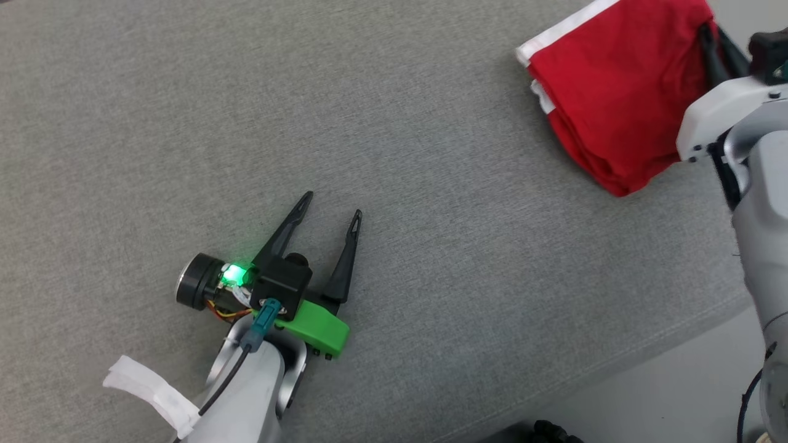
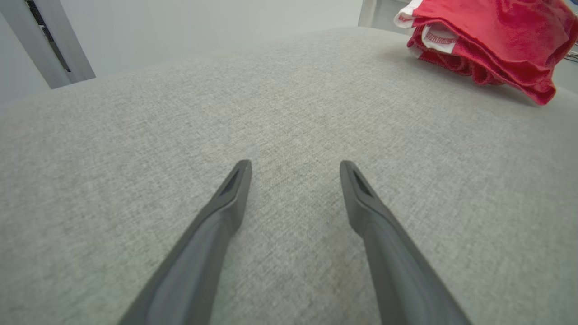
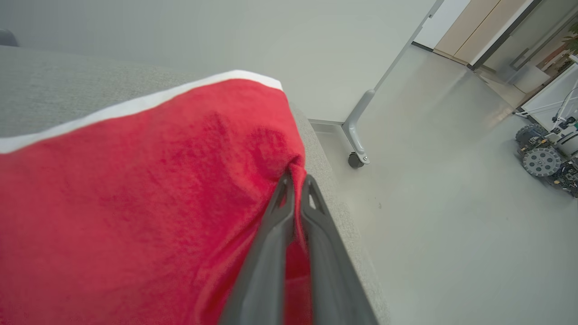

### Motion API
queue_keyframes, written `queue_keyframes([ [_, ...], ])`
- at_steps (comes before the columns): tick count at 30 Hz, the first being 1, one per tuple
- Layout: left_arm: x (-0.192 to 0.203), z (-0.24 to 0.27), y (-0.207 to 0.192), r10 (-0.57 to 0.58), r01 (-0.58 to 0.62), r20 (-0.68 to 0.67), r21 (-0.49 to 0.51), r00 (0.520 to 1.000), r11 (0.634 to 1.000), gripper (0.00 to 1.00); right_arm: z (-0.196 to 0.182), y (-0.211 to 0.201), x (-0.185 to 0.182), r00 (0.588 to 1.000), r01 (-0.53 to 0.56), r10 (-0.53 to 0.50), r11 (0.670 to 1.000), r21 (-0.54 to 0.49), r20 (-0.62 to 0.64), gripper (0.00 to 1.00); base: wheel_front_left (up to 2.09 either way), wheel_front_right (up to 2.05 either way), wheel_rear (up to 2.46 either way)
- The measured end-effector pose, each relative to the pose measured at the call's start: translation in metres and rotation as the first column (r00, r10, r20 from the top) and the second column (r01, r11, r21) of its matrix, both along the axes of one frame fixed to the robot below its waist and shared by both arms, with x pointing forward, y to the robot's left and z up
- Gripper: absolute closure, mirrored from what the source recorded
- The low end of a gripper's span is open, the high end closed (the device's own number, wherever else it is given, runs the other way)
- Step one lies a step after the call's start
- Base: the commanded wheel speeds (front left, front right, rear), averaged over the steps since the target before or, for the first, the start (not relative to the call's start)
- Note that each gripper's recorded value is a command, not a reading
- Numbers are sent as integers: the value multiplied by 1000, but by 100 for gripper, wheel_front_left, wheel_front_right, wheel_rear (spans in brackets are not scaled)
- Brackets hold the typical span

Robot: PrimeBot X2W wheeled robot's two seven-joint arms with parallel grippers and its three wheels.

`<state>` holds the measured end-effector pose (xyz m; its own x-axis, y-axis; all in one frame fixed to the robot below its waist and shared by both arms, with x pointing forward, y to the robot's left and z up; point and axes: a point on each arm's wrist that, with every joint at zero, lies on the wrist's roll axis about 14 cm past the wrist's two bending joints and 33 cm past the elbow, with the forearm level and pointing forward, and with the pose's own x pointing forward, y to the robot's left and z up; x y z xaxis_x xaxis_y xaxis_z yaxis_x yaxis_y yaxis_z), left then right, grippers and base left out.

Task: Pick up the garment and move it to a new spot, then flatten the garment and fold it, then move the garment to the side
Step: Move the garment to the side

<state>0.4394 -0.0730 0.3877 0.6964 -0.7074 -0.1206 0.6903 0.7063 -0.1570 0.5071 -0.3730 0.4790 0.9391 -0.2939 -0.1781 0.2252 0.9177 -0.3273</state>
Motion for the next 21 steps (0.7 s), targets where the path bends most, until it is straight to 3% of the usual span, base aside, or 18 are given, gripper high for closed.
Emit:
queue_keyframes([
  [3, 6, -7, 10, 27, -27, -10, 9, 1000, 1000, 0, 2, -16, 10, 1000, 29, -29, 999, -41, -4, 100, 0, 0, 0],
  [5, 10, -10, 16, 46, -46, -15, 11, 999, 999, 0, 0, -22, 15, 999, 49, -50, 998, -48, -3, 0, 0, 0, 0],
  [10, 14, -16, 29, 84, -84, -28, 22, 996, 996, 0, -9, -31, 18, 995, 97, -97, 994, -43, -2, 0, 0, 0, 0],
  [15, 15, -11, 39, 116, -115, -18, 38, 993, 993, 0, 5, -23, 17, 990, 122, -121, 992, -8, 72, 0, 0, 0, 0],
  [21, 9, -2, 62, 200, -199, -16, 57, 980, 978, 0, 48, 29, 27, 967, 18, -35, 997, 71, 252, 0, 0, 0, 0],
])
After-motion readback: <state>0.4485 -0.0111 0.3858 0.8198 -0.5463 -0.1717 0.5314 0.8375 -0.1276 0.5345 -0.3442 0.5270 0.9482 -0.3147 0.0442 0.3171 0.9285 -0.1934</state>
